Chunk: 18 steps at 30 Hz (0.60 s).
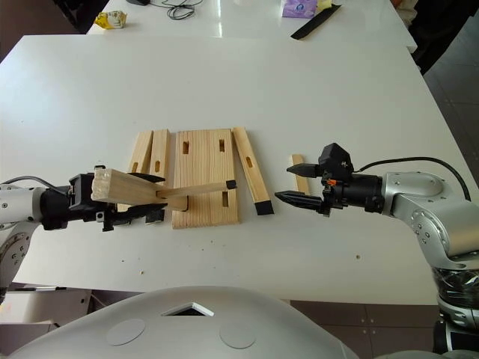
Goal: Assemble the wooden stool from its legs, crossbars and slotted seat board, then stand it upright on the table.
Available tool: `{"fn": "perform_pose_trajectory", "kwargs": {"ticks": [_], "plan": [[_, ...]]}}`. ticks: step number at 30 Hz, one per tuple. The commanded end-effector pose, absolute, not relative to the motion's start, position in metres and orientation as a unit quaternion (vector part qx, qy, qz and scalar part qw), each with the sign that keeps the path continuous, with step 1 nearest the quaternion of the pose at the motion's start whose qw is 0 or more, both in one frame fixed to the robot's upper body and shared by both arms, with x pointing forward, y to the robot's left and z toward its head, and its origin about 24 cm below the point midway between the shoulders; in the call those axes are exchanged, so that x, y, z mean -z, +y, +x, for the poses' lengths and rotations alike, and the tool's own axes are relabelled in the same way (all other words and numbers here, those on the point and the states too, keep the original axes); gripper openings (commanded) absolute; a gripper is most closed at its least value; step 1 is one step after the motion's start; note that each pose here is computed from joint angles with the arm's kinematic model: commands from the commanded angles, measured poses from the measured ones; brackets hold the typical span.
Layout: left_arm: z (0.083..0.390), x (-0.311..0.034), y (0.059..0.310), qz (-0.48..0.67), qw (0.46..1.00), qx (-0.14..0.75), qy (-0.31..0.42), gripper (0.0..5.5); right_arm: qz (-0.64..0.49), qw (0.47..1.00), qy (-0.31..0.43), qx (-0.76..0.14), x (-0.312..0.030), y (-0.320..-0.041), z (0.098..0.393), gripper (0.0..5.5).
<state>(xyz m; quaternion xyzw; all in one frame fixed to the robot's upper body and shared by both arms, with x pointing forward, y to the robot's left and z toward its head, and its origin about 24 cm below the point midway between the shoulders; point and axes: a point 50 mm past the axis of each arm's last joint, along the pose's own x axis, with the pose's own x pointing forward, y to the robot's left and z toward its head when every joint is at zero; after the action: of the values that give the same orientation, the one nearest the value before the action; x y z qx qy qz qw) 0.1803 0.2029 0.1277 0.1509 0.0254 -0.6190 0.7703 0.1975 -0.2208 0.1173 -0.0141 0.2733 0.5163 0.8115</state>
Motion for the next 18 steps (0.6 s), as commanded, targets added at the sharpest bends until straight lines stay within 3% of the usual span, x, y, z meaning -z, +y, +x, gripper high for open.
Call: {"fn": "perform_pose_trajectory", "kwargs": {"ticks": [1, 7, 8, 18], "plan": [[0.199, -0.12, 0.205, 0.163, 0.775, 0.603, 0.094, 2.06, -0.021, 0.812, 0.275, -0.515, -0.118, -0.219, 0.199, 3.92], [0.215, -0.124, 0.204, 0.192, 0.769, 0.6, 0.103, 2.06, -0.017, 0.811, 0.274, -0.516, -0.114, -0.214, 0.198, 3.92], [0.217, -0.124, 0.204, 0.196, 0.769, 0.6, 0.104, 2.41, -0.016, 0.812, 0.274, -0.516, -0.114, -0.214, 0.198, 3.92], [0.234, -0.124, 0.225, 0.18, 0.787, 0.576, 0.125, 3.91, -0.009, 0.817, 0.272, -0.509, -0.11, -0.213, 0.195, 3.92]]}}
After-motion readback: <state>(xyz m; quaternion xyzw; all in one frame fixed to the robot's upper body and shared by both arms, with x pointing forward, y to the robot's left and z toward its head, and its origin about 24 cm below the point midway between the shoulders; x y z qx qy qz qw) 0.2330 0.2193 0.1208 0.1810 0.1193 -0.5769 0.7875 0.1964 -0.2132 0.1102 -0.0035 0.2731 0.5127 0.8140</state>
